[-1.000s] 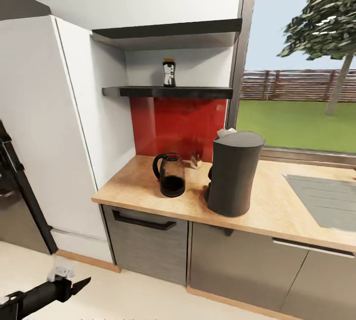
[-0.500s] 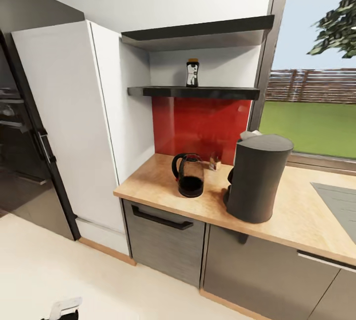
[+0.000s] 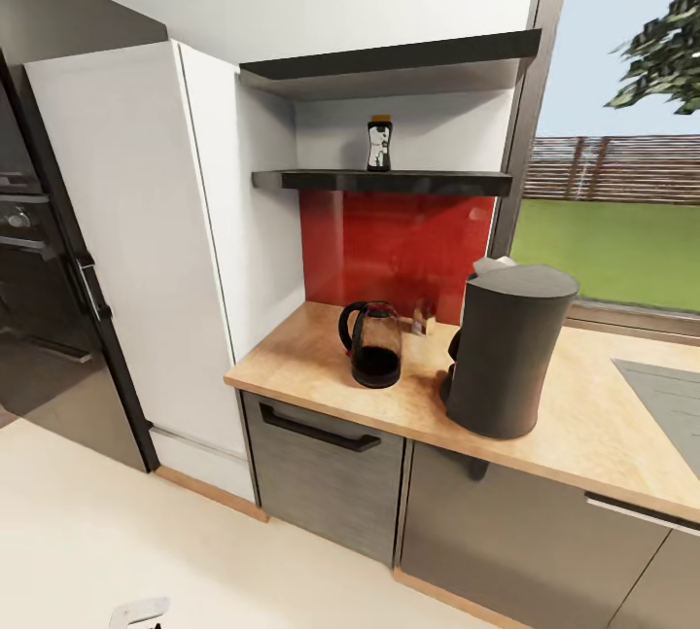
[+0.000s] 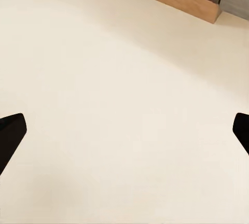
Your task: Set up a coffee station on the kitchen countertop: keep the coffee maker on the countertop, move the bottle of coffee from the kitchen shelf to the counter next to the coffee maker, place a paper coffee filter on top of the coffee maker, put the saucer next to the coffee maker with the coffee cup on the saucer, and place the electric kettle next to the coffee maker.
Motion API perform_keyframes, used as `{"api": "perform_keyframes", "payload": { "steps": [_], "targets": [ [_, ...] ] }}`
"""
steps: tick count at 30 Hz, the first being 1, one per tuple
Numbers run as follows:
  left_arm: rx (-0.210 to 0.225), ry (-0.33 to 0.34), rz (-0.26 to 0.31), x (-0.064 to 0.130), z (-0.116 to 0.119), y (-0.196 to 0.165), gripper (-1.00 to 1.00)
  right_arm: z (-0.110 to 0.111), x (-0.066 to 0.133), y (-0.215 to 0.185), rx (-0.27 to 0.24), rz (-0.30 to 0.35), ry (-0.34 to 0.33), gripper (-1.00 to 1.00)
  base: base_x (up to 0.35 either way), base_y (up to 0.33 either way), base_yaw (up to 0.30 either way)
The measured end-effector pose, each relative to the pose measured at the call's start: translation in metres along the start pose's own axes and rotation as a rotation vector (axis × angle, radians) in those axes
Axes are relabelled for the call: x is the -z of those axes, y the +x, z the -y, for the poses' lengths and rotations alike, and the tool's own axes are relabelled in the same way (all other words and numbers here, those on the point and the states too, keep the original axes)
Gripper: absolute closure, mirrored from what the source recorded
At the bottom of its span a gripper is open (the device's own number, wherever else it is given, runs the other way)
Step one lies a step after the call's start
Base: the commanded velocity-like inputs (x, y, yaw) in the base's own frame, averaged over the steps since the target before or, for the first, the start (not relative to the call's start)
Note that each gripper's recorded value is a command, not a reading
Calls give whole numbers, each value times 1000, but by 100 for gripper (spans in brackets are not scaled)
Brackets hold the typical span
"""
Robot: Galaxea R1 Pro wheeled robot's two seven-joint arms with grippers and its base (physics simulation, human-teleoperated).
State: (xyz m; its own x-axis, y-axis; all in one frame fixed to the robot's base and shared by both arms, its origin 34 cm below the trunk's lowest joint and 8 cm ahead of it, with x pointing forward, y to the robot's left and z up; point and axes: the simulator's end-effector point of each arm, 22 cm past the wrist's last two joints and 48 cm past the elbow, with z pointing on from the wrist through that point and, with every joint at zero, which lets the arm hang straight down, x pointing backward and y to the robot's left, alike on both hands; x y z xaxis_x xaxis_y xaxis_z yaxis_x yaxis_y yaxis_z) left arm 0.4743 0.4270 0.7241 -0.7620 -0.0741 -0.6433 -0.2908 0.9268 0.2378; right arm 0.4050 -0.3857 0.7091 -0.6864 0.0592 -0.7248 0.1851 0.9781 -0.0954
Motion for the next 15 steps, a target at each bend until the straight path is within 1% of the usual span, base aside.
{"api": "perform_keyframes", "payload": {
  "steps": [5,7,15],
  "targets": [
    [2,0,0,0,0,0,-100,1,0,-1,-4,1,4,-100,0,11,0],
    [0,-5,3,0,-4,-1,-100,-3,0,-2,-10,6,0,-100,55,227,0],
    [-9,-2,3,-1,-3,-1,-100,-7,1,1,-13,0,-4,-100,86,291,0]
  ]
}}
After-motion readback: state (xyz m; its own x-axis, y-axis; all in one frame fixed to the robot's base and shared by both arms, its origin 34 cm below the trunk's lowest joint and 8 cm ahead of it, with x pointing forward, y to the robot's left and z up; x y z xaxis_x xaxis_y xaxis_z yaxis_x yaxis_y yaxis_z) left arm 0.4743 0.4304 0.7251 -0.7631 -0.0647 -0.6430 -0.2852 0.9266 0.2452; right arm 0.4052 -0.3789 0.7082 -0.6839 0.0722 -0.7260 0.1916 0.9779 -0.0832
